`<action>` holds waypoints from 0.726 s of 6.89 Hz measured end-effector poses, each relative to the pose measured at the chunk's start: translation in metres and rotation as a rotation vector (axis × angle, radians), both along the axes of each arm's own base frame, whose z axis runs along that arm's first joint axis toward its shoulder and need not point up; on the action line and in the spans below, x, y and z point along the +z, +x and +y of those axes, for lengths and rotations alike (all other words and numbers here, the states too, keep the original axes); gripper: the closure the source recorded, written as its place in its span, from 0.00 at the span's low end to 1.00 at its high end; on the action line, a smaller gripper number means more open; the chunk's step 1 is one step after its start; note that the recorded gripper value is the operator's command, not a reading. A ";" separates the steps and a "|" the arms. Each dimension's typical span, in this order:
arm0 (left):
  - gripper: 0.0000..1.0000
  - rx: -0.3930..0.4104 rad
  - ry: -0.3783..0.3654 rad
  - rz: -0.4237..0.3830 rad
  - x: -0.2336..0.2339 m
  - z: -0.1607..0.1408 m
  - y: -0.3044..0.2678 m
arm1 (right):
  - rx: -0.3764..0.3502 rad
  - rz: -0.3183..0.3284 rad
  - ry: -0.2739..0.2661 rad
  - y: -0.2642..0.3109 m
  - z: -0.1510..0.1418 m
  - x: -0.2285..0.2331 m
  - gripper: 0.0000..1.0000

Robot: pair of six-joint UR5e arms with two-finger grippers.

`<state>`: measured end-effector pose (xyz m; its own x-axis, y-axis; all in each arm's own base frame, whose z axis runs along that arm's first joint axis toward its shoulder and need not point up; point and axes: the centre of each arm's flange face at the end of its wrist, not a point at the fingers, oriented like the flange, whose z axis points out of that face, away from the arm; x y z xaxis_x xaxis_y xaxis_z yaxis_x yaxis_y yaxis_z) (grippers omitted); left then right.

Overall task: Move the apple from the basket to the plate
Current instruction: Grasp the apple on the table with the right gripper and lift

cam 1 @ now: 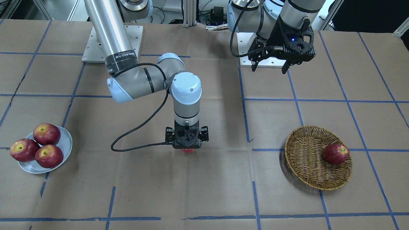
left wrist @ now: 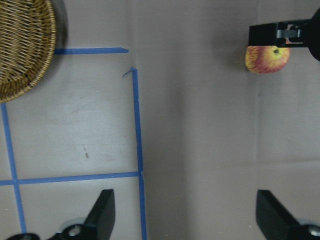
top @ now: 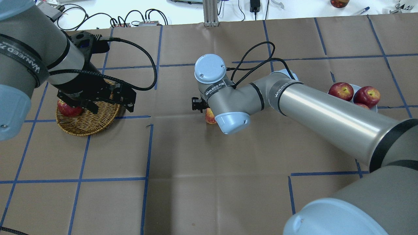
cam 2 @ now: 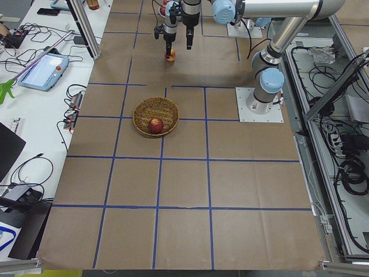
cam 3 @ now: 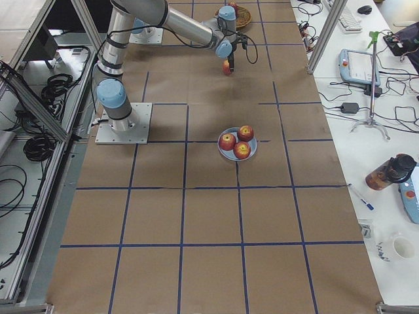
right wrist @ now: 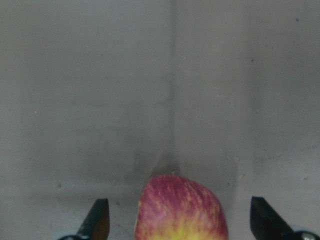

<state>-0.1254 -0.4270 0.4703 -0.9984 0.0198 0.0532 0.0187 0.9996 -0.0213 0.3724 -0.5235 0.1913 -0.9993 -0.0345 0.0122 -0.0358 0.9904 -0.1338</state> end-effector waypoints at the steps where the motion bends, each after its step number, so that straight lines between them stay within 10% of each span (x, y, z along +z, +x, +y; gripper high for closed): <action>1: 0.01 -0.001 -0.007 -0.020 0.005 -0.005 0.003 | 0.005 0.008 0.016 -0.002 0.005 -0.008 0.40; 5: 0.01 0.006 -0.010 -0.117 0.013 -0.014 0.013 | -0.002 -0.004 -0.019 -0.009 -0.004 0.017 0.48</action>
